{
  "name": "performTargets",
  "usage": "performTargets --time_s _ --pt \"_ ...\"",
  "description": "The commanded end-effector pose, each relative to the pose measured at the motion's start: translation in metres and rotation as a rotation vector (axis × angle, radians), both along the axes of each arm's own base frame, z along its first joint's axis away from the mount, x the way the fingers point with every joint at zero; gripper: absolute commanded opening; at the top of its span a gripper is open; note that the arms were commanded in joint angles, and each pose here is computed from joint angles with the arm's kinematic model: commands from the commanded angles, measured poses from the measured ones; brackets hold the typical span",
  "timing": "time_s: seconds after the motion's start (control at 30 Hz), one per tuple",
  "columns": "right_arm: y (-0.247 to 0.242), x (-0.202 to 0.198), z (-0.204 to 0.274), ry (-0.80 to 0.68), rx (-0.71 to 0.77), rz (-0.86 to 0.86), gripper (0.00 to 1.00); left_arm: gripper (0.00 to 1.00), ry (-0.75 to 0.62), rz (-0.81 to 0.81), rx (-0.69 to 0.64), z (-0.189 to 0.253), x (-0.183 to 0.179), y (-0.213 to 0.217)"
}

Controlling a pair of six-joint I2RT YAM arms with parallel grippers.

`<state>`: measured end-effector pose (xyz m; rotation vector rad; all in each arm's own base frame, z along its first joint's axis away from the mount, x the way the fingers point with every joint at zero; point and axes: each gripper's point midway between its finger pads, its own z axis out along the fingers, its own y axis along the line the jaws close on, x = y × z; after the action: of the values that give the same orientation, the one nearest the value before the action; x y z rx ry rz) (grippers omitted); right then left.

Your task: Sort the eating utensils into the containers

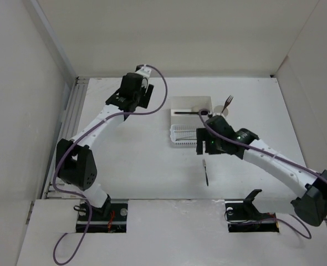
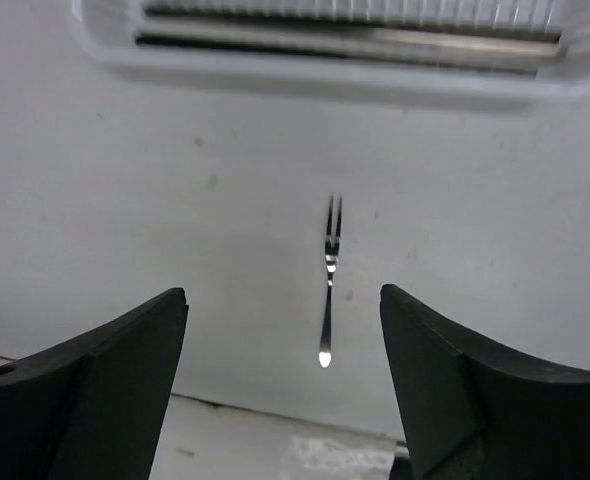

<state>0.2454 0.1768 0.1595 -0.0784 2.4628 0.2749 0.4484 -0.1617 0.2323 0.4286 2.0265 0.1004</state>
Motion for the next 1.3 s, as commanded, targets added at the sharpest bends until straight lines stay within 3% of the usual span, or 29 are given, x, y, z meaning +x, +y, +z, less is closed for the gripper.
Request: performTargets --time_s 0.0,0.13,0.27,0.4,0.8,0.93,0.97,1.07,1.27 --pt "-0.005 -0.029 -0.025 0.135 0.030 -0.145 0.81 0.72 0.151 0.163 -0.014 -0.034 -0.031 0.048" --pt "-0.003 -0.037 -0.062 0.201 0.024 -0.149 0.43 0.72 0.153 0.197 -0.033 -0.040 -0.044 0.058" --pt "0.002 -0.047 -0.085 0.249 0.022 -0.120 0.43 0.72 0.141 0.211 -0.082 -0.041 -0.050 0.057" --pt "0.009 -0.053 -0.105 0.280 0.003 -0.091 0.51 0.72 0.125 0.220 -0.107 -0.038 -0.057 0.059" --pt "-0.001 -0.052 -0.157 0.345 -0.120 -0.113 0.47 0.72 0.128 0.238 -0.100 -0.043 -0.067 0.069" --pt "0.000 -0.054 -0.165 0.366 -0.127 -0.114 0.28 0.72 0.119 0.260 -0.087 -0.042 -0.067 0.074" --pt "-0.002 -0.057 -0.167 0.374 -0.131 -0.123 0.16 0.72 0.110 0.254 -0.082 -0.038 -0.065 0.073" --pt "0.000 -0.051 -0.157 0.329 -0.094 -0.144 0.00 0.72 0.094 0.248 -0.083 -0.033 -0.064 0.073" --pt "0.011 -0.025 -0.116 0.198 -0.062 -0.091 0.00 0.72 0.101 0.253 -0.071 -0.037 -0.063 0.077"
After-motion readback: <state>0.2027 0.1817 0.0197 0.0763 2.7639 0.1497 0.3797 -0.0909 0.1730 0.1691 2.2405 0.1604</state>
